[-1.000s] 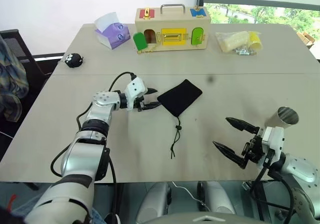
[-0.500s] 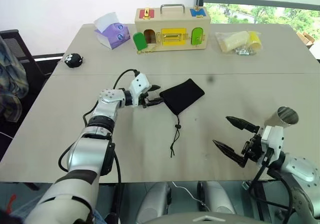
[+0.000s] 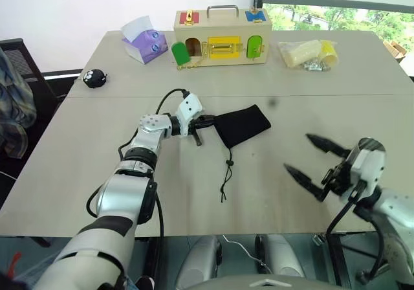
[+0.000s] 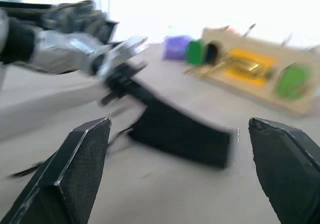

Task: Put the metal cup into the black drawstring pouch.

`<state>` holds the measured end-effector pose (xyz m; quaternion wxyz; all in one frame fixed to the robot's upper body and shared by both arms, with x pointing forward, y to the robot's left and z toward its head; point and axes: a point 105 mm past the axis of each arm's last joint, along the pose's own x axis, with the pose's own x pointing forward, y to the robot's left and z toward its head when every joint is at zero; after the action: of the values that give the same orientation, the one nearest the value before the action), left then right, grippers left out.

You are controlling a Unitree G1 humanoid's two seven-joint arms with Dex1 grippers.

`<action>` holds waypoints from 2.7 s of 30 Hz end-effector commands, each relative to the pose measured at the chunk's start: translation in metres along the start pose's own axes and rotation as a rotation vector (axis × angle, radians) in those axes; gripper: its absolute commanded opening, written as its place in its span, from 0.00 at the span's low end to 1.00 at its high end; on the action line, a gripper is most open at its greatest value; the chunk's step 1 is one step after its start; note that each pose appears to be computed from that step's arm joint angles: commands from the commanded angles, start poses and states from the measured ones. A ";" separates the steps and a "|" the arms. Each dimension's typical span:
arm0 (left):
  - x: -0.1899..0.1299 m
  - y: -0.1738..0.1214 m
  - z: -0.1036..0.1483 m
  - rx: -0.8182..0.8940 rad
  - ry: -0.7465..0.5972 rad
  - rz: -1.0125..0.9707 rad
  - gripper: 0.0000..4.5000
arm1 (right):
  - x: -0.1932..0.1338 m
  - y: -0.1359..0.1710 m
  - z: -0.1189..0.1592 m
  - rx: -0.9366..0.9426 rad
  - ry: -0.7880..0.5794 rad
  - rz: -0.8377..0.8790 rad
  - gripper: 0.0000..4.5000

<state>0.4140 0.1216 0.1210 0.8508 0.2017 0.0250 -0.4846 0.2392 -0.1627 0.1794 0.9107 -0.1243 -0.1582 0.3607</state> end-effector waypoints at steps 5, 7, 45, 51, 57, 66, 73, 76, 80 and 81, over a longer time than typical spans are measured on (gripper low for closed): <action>0.015 0.032 0.068 0.106 -0.134 0.186 0.02 | -0.042 -0.058 0.012 -0.200 0.251 -0.249 1.00; 0.019 0.039 0.089 0.081 -0.175 0.224 0.02 | -0.059 -0.065 0.005 -0.191 0.390 -0.266 1.00; 0.031 0.012 0.113 -0.256 -0.034 0.287 0.00 | 0.055 0.015 0.033 0.207 0.196 0.128 0.02; 0.039 0.001 0.120 -0.472 -0.017 0.300 0.00 | 0.086 0.037 0.016 0.235 0.201 0.180 0.02; 0.038 0.001 0.122 -0.642 0.018 0.332 0.00 | 0.107 0.048 0.003 0.272 0.159 0.144 0.02; 0.034 0.004 0.125 -0.733 0.029 0.343 0.00 | 0.131 0.020 0.012 0.345 0.013 -0.077 0.02; 0.032 -0.003 0.147 -0.834 -0.092 0.229 0.00 | 0.139 0.016 0.008 0.319 0.019 -0.096 0.02; 0.031 -0.002 0.141 -0.821 -0.067 0.252 0.00 | 0.141 0.016 0.008 0.315 0.017 -0.095 0.02; 0.030 -0.004 0.142 -0.839 -0.078 0.233 0.00 | 0.141 0.007 0.009 0.293 0.007 -0.146 0.02; 0.030 -0.005 0.142 -0.841 -0.080 0.227 0.00 | 0.141 0.003 0.009 0.284 0.002 -0.168 0.02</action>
<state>0.4089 0.0459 0.2231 0.9080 -0.1805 0.1952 -0.3238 0.3302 -0.0549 0.1928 0.9446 0.0211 -0.0669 0.3207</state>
